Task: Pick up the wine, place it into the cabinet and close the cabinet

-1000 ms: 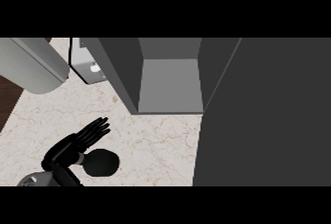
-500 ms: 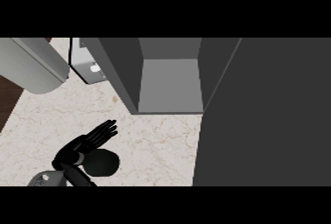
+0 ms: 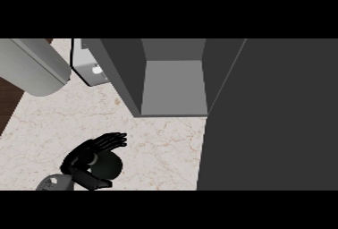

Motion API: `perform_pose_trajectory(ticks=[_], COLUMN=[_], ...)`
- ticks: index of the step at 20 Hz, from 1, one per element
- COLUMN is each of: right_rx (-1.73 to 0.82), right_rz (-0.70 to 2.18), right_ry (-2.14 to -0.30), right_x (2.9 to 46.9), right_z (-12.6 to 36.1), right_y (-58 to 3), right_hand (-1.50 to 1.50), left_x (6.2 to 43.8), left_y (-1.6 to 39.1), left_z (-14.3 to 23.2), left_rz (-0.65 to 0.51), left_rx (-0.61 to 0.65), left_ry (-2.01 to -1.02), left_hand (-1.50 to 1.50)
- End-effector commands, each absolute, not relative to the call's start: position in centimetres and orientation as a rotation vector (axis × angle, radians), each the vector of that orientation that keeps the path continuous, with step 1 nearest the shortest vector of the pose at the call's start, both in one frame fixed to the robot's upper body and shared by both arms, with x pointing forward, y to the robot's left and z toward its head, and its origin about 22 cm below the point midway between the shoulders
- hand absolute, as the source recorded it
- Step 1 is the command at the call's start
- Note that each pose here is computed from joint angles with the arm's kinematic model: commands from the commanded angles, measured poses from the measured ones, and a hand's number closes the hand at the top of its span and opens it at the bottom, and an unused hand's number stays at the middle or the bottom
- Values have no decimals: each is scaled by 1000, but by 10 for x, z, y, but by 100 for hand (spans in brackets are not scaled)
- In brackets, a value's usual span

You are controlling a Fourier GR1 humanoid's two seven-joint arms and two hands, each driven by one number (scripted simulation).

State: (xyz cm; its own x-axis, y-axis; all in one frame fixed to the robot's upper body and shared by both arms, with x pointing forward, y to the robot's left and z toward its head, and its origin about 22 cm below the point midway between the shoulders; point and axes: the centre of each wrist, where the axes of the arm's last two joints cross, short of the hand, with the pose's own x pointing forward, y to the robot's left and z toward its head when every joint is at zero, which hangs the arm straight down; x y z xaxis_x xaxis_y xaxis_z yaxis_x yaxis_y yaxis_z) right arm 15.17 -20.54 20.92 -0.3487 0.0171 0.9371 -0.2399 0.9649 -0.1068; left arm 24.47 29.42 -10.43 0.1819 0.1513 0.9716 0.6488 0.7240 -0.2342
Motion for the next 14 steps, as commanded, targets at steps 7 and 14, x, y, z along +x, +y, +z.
perform_pose_trajectory(ticks=[7,14], right_rx=[207,193], right_rz=[260,245], right_ry=[-1935,-1933], right_x=[135,133], right_z=[212,213], right_y=[-210,-216], right_hand=[-150,-150], left_x=[251,230], left_y=[286,287], left_z=[-98,-104], left_rz=[-503,-502], left_rx=[-972,-792], left_ry=[-1394,-1621], left_hand=[150,150])
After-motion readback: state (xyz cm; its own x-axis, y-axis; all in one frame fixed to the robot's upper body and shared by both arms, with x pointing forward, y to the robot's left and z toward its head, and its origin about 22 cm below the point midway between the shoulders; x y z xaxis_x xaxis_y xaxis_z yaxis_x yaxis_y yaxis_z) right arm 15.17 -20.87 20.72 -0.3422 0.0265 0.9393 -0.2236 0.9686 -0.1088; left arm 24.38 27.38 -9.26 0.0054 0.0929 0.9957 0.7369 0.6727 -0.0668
